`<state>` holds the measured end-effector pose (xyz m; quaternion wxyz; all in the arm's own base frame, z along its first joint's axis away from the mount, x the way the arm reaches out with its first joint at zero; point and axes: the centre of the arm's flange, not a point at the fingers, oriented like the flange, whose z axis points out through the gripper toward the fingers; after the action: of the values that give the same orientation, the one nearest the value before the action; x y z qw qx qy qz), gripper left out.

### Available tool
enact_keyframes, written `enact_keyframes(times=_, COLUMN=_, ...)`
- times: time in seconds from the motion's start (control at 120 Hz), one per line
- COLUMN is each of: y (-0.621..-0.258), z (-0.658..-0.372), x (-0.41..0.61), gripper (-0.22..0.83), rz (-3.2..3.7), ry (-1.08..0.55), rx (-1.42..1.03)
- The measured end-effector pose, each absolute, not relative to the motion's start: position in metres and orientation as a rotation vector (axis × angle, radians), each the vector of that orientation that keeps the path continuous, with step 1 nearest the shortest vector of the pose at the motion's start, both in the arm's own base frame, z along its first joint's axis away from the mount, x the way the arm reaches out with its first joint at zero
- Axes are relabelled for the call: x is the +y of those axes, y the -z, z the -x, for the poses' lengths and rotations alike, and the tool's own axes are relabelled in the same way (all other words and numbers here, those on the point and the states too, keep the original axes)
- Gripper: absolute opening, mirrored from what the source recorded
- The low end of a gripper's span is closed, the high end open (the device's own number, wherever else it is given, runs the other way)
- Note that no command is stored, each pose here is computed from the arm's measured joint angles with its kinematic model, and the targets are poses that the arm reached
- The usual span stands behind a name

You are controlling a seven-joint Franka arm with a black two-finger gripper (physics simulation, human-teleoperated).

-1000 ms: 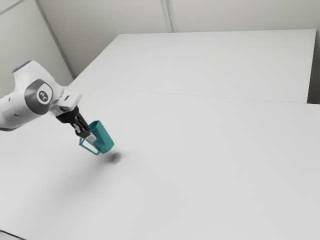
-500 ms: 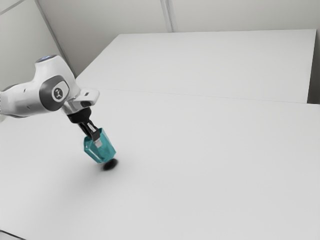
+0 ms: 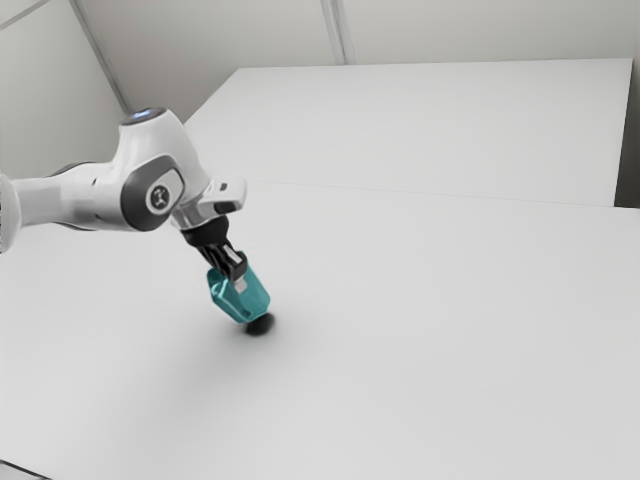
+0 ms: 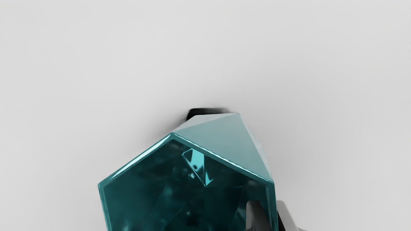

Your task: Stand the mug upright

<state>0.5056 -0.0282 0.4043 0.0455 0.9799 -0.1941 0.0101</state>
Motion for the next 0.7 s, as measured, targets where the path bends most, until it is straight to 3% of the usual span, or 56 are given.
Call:
enact_keyframes(times=0.425, y=-0.395, z=-0.49, x=-0.041, gripper=-0.17, rz=-3.042, ry=0.166, rx=-0.397)
enact_keyframes(times=0.7, y=-0.392, z=-0.488, x=-0.042, gripper=-0.17, rz=-3.117, ry=0.188, rx=-0.354)
